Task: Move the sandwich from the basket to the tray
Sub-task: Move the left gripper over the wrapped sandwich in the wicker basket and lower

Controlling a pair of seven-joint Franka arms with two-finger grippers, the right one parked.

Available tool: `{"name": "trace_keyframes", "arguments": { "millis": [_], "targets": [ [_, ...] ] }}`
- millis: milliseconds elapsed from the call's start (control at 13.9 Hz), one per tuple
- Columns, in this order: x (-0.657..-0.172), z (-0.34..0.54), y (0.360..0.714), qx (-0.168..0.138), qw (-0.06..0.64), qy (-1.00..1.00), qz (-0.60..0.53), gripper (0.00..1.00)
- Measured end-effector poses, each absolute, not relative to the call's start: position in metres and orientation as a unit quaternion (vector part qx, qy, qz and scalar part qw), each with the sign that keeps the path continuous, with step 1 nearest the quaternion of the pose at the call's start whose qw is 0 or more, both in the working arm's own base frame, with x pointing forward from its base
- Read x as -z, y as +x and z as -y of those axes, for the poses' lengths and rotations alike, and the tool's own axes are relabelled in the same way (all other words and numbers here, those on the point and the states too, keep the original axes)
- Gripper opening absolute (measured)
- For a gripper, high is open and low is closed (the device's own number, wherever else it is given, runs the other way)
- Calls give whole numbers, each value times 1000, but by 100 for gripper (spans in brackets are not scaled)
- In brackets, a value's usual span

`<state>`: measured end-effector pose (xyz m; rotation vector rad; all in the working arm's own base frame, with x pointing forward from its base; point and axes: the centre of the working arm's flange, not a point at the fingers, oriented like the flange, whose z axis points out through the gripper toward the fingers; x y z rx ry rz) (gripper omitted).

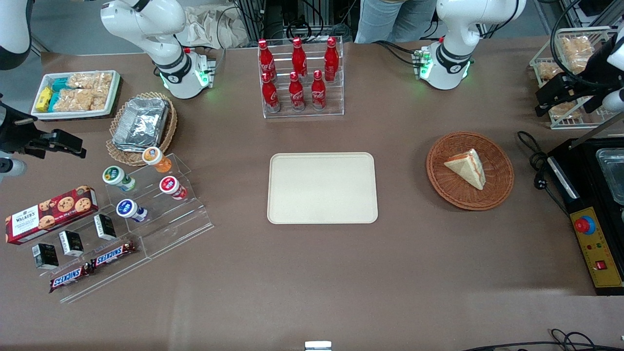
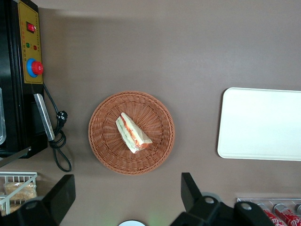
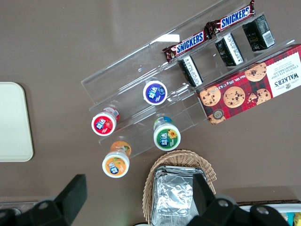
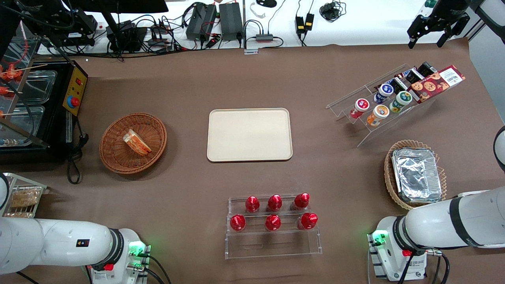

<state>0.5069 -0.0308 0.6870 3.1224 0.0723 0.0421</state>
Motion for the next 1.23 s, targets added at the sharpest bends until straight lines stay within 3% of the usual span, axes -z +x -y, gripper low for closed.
{"name": "trace_keyframes", "arguments": {
  "millis": [289, 649, 1010, 1227],
  "targets": [
    [-685, 31, 505, -4, 8, 999, -39, 100],
    [-672, 36, 492, 24, 0, 969, -244, 100],
    [-650, 34, 435, 6, 8, 947, -320, 100],
    [-601, 46, 436, 3, -3, 938, -347, 100]
  ]
}}
